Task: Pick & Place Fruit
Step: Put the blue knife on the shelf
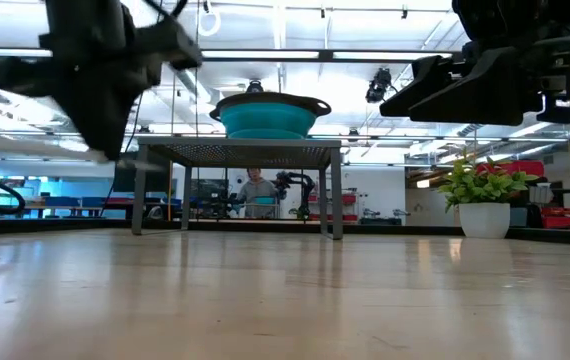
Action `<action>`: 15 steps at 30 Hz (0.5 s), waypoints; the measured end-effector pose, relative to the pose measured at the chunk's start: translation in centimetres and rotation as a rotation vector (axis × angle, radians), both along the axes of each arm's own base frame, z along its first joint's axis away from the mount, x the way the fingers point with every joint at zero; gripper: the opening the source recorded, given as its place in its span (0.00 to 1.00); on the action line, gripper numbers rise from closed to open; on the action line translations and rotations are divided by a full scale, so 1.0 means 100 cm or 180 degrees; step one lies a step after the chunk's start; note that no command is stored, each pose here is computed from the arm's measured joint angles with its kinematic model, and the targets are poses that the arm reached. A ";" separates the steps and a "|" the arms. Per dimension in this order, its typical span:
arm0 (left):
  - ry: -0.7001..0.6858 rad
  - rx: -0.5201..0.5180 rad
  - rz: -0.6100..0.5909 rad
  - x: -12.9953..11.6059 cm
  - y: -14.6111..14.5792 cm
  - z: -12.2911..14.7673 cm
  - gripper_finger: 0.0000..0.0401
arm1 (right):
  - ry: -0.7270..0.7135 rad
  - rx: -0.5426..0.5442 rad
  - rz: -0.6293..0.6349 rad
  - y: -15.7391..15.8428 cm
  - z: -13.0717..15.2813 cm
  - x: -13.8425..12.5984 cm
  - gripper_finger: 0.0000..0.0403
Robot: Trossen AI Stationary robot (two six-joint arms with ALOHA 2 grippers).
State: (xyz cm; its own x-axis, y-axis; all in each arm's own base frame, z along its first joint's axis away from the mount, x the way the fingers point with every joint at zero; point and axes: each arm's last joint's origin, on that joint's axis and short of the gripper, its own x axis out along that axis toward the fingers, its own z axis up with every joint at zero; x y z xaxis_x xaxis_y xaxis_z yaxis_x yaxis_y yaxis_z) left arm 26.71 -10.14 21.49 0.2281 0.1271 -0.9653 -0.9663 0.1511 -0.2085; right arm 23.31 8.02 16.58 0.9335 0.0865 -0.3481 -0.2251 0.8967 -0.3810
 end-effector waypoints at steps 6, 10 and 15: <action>-0.0339 0.0046 0.0039 -0.011 0.014 0.029 0.07 | -0.0001 -0.0008 0.0003 0.000 0.000 0.000 0.63; -0.0492 0.0176 0.0090 -0.020 0.020 0.043 0.08 | 0.0016 0.0011 -0.0006 0.000 0.000 0.000 0.63; -0.0712 0.0406 0.0055 -0.027 0.027 0.056 0.06 | 0.0081 0.0060 -0.0034 0.000 -0.002 -0.001 0.63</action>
